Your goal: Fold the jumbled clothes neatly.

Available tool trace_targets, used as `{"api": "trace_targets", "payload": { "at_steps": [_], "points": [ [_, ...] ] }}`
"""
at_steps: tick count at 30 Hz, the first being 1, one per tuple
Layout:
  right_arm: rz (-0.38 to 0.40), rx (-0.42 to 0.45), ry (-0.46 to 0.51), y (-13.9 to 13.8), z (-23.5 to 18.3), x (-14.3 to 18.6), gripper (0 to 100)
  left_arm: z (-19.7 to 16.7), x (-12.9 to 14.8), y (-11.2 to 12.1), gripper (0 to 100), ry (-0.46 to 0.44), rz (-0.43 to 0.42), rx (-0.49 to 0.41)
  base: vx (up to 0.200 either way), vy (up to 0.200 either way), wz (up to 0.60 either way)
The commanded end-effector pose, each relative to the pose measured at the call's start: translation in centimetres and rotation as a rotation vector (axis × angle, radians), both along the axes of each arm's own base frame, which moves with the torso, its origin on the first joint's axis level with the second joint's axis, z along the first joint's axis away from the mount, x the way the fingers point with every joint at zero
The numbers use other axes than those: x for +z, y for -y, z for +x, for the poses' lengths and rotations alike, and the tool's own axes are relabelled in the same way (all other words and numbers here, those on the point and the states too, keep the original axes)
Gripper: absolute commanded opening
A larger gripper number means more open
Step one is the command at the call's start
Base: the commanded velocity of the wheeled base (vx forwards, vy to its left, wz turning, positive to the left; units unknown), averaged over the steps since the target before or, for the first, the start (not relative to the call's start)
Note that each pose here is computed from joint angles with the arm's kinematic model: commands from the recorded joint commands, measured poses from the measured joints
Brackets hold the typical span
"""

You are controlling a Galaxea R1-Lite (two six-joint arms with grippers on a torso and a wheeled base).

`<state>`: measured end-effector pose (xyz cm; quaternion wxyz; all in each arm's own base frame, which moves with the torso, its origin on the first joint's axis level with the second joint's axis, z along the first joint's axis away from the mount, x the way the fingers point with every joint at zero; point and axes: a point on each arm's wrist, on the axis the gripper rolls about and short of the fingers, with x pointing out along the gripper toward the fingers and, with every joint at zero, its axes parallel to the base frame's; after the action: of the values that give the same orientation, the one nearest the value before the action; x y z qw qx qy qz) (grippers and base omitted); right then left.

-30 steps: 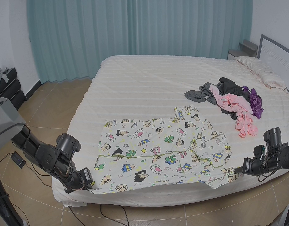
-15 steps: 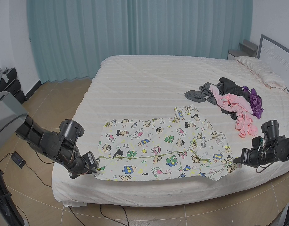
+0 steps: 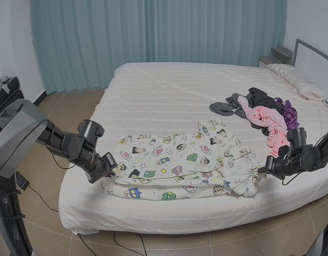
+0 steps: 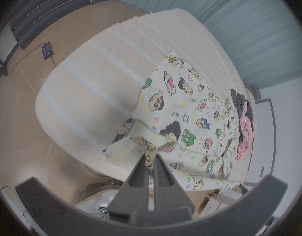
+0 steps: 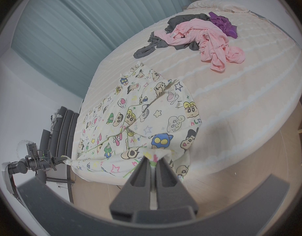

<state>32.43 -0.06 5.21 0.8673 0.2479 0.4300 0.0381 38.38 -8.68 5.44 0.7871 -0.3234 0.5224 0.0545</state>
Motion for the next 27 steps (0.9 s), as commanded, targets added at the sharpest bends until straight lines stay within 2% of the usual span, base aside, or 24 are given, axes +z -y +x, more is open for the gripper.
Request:
{"api": "trace_targets", "payload": {
  "at_steps": [1,9,15,22,27],
  "points": [
    [0.02,-0.008,-0.016,-0.6,1.9,-1.2,0,2.4,-2.0,0.0,0,-0.023,-0.005,0.037,0.0,0.0,0.0],
    [0.068,-0.062,-0.006,-0.7,3.9,-1.8,0,4.9,-3.8,0.3,0,-0.026,0.011,0.056,0.0,0.0,0.0],
    [0.044,-0.126,0.009,-0.6,5.0,-2.6,0,6.4,-3.6,0.2,0,0.006,-0.01,0.126,0.0,0.0,0.0],
    [0.044,-0.132,0.006,-0.6,5.7,-3.3,0,6.9,-3.7,-0.1,0,0.015,-0.012,0.135,0.0,0.0,0.0],
    [0.079,-0.171,0.003,-0.6,6.2,-3.3,0,7.2,-4.2,-0.3,0,0.003,-0.009,0.14,0.0,0.0,0.0]
  ]
}}
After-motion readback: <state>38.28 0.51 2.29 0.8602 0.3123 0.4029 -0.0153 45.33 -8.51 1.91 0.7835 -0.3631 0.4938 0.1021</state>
